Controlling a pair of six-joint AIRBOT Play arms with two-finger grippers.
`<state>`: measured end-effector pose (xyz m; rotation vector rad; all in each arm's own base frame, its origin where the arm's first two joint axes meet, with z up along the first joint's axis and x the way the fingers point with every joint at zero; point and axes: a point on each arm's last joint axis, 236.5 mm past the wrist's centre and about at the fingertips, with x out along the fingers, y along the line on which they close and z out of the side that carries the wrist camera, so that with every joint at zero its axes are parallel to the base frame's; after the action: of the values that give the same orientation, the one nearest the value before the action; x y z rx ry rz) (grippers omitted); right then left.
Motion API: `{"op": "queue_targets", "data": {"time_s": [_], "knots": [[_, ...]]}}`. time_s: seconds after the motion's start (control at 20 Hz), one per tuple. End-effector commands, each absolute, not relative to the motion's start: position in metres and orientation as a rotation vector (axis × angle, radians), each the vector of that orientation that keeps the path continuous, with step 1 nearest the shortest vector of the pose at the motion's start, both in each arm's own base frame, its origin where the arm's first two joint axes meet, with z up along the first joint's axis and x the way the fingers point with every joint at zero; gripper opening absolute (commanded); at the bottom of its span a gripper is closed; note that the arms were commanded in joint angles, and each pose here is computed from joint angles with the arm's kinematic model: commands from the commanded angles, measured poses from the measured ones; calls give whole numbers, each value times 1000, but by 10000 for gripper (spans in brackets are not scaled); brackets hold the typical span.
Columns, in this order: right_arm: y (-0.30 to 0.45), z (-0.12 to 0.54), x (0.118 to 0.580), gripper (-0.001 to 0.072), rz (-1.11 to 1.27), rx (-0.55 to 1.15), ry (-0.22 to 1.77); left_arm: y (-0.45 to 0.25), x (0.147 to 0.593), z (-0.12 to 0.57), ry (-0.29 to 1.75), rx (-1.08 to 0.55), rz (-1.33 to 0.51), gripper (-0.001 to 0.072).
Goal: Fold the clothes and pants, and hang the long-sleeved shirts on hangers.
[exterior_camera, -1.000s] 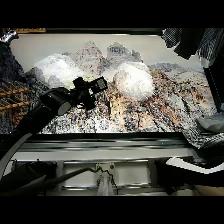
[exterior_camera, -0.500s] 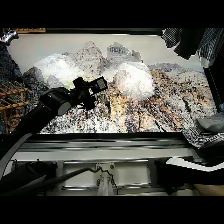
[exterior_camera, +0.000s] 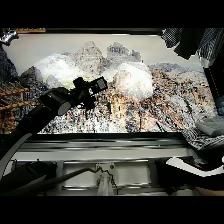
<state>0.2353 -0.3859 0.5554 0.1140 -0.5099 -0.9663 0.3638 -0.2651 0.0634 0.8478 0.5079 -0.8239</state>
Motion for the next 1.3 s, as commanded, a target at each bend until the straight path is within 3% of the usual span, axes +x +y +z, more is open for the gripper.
{"op": "queue_targets", "data": {"time_s": [0.0,0.3,0.55,0.75,1.0,1.25], "knots": [[-329,587,251,646,-791,198,-610,-265,364,64,506,849,-824,344],[-268,562,310,634,-610,347,-454,-265,364,64,506,848,-824,344],[-184,452,387,627,-399,560,17,-265,364,64,505,849,-824,345],[-75,353,427,627,-134,377,419,-236,381,75,519,817,-737,344],[50,265,448,627,193,88,605,-129,421,150,503,197,-311,345],[103,195,447,628,313,-5,690,-56,412,207,387,116,-140,345]]}}
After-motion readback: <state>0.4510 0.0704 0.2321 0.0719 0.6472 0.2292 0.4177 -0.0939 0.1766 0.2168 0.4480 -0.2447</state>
